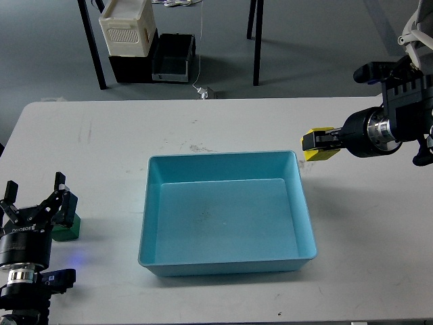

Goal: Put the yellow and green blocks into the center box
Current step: 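Lift the yellow cube with the right gripper and carry it over the tray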

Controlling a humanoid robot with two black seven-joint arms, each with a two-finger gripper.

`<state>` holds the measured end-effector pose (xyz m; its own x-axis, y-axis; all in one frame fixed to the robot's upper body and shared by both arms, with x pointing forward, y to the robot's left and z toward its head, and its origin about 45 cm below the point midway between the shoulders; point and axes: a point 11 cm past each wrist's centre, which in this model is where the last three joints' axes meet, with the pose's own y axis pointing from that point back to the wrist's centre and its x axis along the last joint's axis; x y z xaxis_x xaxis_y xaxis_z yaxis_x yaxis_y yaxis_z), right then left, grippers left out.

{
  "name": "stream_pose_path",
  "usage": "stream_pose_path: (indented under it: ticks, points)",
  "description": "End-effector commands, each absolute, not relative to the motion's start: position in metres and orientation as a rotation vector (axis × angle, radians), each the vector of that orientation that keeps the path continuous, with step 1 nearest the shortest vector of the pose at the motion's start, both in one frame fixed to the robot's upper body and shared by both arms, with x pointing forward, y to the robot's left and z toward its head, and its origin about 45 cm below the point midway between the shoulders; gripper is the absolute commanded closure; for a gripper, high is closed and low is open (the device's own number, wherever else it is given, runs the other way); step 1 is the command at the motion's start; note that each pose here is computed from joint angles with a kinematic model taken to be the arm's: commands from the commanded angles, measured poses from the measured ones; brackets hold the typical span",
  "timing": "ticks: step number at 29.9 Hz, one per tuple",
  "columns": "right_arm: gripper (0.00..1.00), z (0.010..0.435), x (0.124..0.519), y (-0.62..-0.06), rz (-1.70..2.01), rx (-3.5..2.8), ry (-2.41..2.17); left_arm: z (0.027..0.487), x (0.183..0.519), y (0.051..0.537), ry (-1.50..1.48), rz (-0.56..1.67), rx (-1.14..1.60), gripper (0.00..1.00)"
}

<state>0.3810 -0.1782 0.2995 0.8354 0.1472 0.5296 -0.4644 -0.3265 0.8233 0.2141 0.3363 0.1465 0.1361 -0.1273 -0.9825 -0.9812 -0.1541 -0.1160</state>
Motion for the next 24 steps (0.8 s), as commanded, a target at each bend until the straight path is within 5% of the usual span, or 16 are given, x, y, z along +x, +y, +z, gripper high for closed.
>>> stream_pose_path:
  ticks: [1,16,24]
  points:
    - [1.00,0.307,0.372,-0.144,0.681,1.820,-0.152,0.146,0.214,0.336,1.140,1.151,-1.476,0.00]
    - [0.99,0.236,0.330,-0.079,0.695,1.747,0.167,0.145,0.213,0.336,1.144,1.155,-1.475,0.00]
    - [0.67,0.199,0.320,-0.058,0.697,1.677,0.252,0.146,0.215,0.336,1.142,1.150,-1.476,0.00]
